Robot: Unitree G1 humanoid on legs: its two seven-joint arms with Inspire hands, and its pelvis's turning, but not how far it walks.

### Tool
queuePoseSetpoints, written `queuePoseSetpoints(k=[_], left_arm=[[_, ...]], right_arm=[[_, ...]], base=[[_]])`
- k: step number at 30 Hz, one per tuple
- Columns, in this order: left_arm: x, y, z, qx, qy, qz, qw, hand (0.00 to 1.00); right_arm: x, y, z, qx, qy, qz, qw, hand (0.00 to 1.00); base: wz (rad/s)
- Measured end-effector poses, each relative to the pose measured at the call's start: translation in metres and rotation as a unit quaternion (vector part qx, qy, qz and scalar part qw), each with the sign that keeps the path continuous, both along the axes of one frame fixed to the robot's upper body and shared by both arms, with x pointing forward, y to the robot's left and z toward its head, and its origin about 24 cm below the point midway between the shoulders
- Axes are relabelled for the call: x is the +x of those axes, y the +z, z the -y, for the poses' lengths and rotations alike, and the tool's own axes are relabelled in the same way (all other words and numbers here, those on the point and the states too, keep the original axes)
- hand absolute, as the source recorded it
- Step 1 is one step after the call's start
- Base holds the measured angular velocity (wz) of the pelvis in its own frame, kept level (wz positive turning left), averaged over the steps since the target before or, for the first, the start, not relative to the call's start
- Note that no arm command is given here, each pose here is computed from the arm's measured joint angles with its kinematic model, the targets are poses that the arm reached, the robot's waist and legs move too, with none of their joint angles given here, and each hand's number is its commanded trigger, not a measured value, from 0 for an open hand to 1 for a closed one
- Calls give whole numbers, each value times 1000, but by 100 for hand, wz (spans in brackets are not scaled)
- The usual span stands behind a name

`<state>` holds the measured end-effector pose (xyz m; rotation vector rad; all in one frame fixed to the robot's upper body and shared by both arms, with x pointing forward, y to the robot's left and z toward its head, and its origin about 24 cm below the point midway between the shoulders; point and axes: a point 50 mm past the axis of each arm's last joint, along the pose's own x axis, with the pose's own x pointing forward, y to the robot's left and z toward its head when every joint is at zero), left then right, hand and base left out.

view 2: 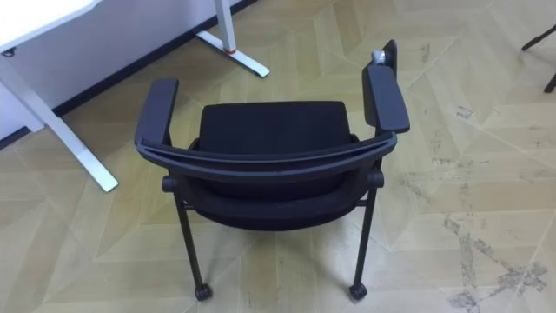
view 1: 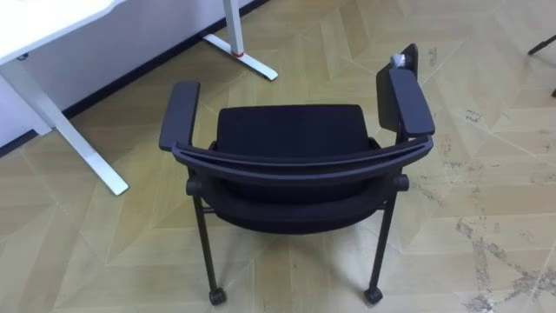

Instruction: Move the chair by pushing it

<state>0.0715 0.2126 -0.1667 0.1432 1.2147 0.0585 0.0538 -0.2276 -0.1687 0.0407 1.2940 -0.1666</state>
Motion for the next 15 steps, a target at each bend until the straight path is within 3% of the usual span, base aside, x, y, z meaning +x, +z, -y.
queuePoseSetpoints(k=[15], left_arm=[[-1,0,-2,-13,3,-3,1000,0]], right_arm=[[0,0,-1,11,1,-5,1000,0]], base=[[0]])
